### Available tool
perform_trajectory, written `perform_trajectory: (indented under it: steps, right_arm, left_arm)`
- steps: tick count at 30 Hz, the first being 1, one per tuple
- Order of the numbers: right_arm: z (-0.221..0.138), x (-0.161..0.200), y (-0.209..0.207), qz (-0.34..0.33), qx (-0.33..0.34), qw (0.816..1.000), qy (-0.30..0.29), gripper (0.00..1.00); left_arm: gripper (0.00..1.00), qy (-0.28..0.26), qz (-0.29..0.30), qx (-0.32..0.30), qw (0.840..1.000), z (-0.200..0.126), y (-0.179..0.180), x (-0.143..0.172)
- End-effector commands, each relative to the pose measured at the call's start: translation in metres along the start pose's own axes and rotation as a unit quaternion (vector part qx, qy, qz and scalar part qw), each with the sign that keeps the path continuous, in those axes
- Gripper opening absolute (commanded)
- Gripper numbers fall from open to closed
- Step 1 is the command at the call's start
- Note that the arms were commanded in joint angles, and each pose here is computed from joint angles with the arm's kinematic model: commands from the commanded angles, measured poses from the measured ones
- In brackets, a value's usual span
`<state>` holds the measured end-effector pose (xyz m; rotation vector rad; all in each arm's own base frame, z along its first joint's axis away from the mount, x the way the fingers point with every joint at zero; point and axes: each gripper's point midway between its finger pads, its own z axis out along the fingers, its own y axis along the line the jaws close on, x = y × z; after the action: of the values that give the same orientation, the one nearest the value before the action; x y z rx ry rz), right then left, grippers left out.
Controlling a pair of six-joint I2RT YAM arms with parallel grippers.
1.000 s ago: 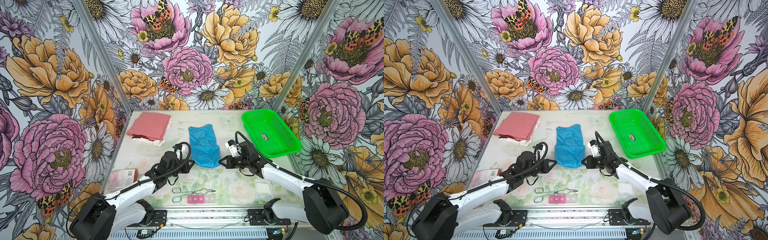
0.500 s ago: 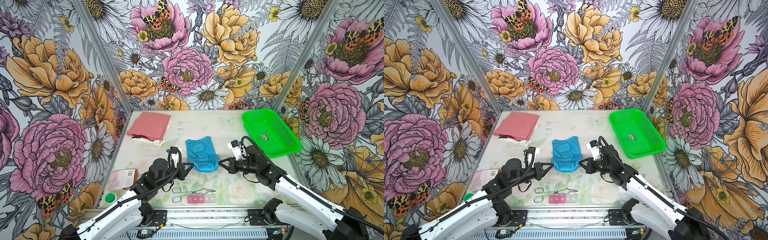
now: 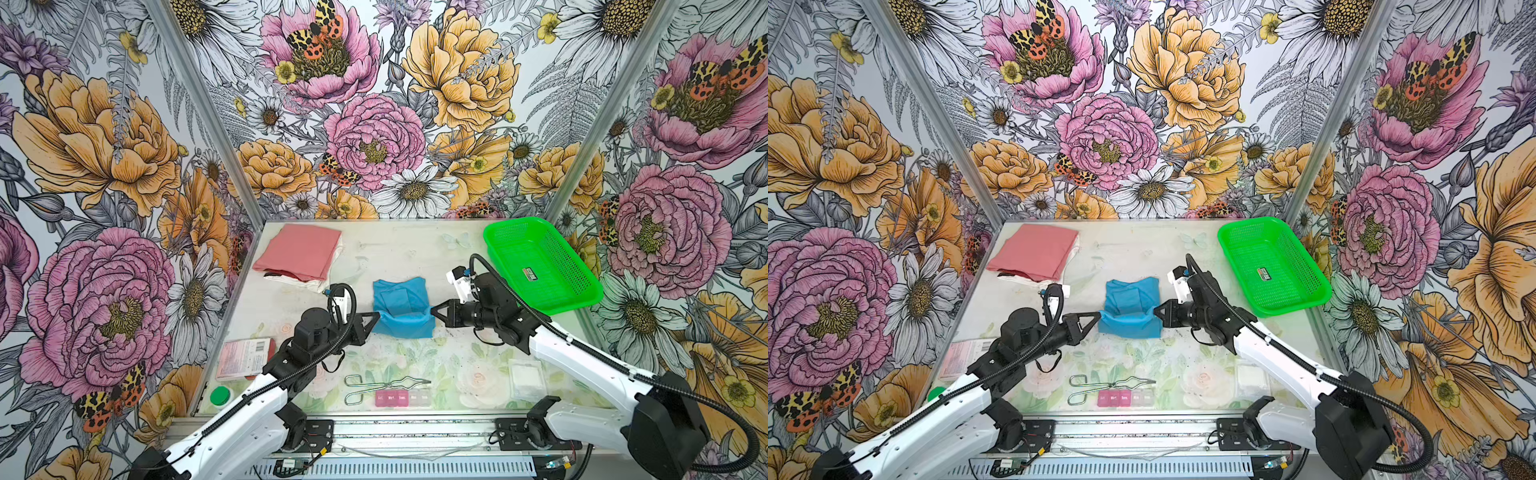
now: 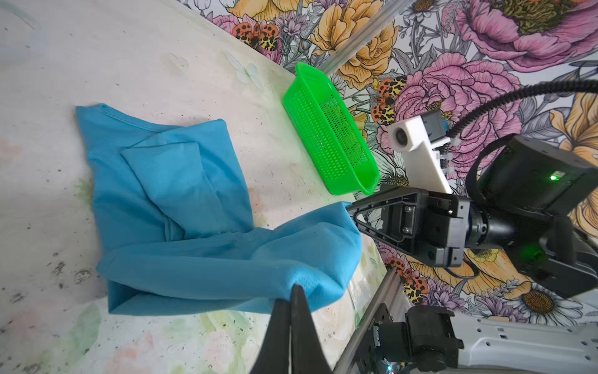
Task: Fold and stack t-shirts
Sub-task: Fold the T-shirt.
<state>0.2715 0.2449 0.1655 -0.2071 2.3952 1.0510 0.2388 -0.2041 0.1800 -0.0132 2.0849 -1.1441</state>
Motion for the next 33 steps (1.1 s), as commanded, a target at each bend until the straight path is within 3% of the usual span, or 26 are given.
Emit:
perform_trajectory:
  steps: [1, 14, 23, 33]
  right_arm:
    - [0.004, -0.036, -0.008, -0.008, 0.02, 0.999, -0.036, 0.0]
    - [0.081, -0.113, -0.078, 0.055, 0.037, 0.998, -0.02, 0.0]
    - [0.128, -0.15, -0.105, 0.091, 0.003, 0.996, -0.004, 0.0]
    - [0.162, -0.165, -0.099, 0.095, -0.039, 0.995, 0.012, 0.0]
  left_arm:
    - [0.0, -0.014, 0.004, 0.04, 0.999, 0.008, -0.015, -0.023]
    - [0.0, -0.02, -0.044, 0.026, 0.998, 0.082, 0.051, -0.084]
    - [0.0, -0.016, -0.096, 0.015, 0.995, 0.112, 0.105, -0.082]
    - [0.0, -0.03, -0.132, 0.004, 0.991, 0.107, 0.137, -0.073]
